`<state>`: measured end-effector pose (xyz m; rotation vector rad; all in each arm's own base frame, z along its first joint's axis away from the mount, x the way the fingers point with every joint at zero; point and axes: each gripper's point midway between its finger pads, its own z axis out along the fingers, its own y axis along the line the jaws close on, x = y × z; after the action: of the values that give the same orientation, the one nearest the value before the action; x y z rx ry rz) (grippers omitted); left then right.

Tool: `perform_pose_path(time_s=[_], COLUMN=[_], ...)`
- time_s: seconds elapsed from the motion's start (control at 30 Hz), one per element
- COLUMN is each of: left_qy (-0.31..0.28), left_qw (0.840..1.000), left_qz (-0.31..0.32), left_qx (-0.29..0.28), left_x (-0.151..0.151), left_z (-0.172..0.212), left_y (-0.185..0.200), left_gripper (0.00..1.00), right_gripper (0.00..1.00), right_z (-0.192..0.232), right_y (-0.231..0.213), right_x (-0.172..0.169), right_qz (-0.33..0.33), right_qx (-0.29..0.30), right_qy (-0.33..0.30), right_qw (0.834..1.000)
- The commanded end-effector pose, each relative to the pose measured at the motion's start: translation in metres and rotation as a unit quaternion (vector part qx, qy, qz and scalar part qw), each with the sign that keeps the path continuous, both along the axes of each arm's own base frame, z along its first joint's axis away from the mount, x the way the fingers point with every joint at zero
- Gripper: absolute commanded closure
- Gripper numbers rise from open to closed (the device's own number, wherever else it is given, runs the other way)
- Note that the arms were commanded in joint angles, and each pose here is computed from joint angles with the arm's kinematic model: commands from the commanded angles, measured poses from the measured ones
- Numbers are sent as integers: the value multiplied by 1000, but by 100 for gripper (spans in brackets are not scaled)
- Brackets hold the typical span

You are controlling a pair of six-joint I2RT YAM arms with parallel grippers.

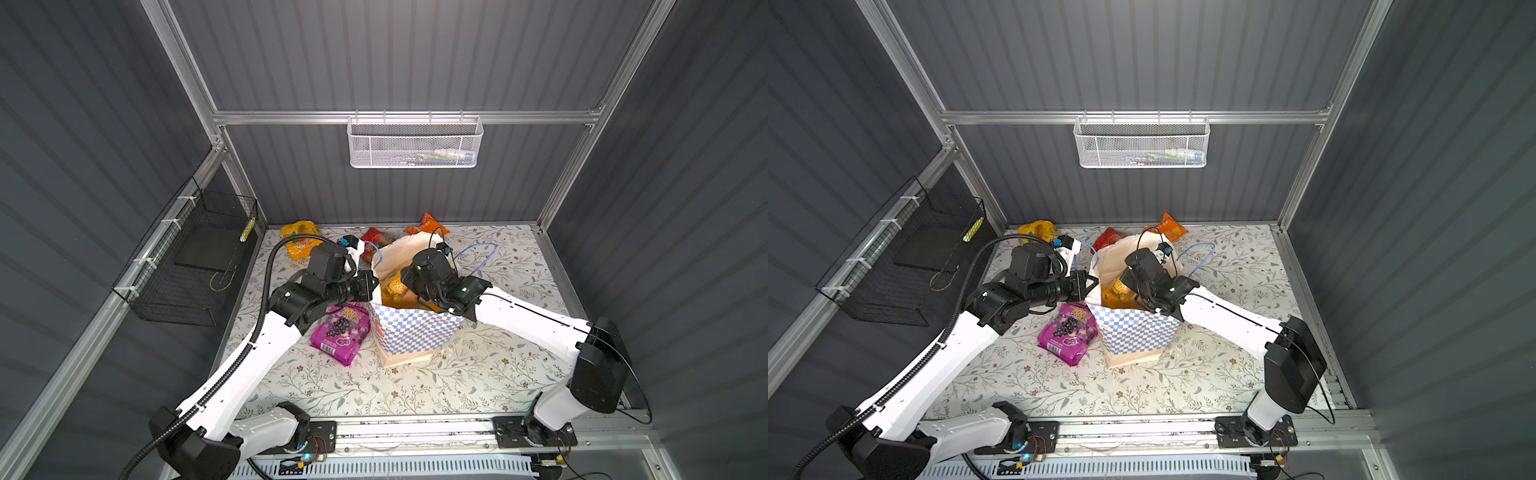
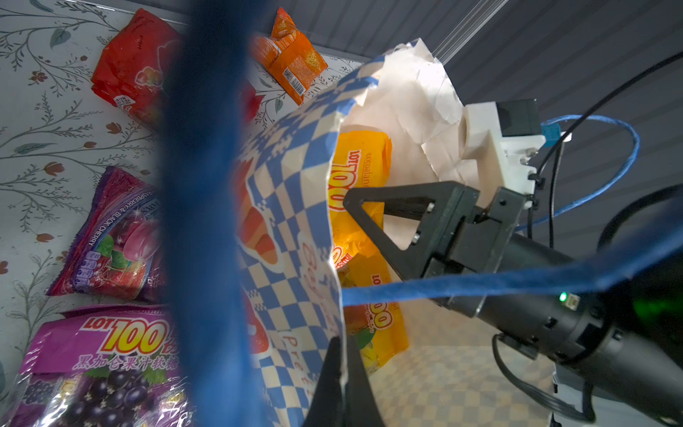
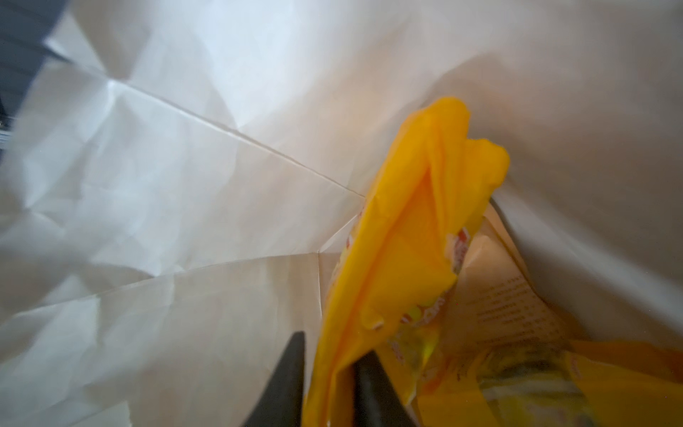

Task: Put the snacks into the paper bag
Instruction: 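Lower the yellow bag into the paper bag and open the right gripper, then withdraw the right gripper up and away from the paper bag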

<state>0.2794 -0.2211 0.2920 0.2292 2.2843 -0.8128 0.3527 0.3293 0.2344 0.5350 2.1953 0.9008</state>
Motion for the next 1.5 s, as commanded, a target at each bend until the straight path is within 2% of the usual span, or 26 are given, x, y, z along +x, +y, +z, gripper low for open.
perform_pose_path(time_s=[0.0, 0.03, 0.1, 0.13, 0.27, 0.37, 0.53, 0.6, 0.7, 0.8, 0.9, 1.17, 1.47], left_qy=[-42, -41, -40, -40, -38, -38, -34, -31, -27, -26, -22, -9, -4], left_qw=[999, 999, 999, 999, 999, 999, 999, 999, 999, 999, 998, 998, 998], left_qz=[2, 3, 6, 7, 11, 12, 18, 24, 32, 35, 53, 52, 48], left_qx=[-22, -21, -18, -17, -14, -12, -6, 0, 10, 13, 30, 42, 40], left_x=[3, 3, 4, 4, 6, 7, 8, 10, 11, 12, 15, 18, 19], left_z=[24, 24, 22, 22, 20, 19, 16, 13, 10, 9, 5, -5, -7], left_y=[1, 1, 2, 3, 4, 3, 5, 7, 10, 11, 18, 17, 15], left_gripper=[100, 100, 100, 100, 100, 100, 100, 100, 100, 100, 100, 100, 100], right_gripper=[64, 60, 46, 43, 38, 36, 25, 18, 9, 1, 1, 1, 1], right_z=[46, 50, 53, 55, 71, 95, 155, 176, 195, 199, 192, 162, 107], right_y=[6, 3, -3, -5, -5, 1, -11, -26, -60, -103, -142, -205, -179], right_x=[-3, -5, -8, -9, -17, -25, -41, -50, -54, -53, -56, -69, -55], right_qz=[29, 26, 20, 22, 38, 75, 130, 145, 126, 72, 28, -32, 27], right_qx=[14, 2, -17, -23, -23, -35, -94, -143, -222, -291, -326, -293, -250], right_qy=[-69, -75, -76, -77, -95, -128, -205, -219, -230, -235, -223, -194, -150], right_qw=[997, 997, 997, 997, 994, 988, 965, 954, 939, 925, 918, 936, 956])
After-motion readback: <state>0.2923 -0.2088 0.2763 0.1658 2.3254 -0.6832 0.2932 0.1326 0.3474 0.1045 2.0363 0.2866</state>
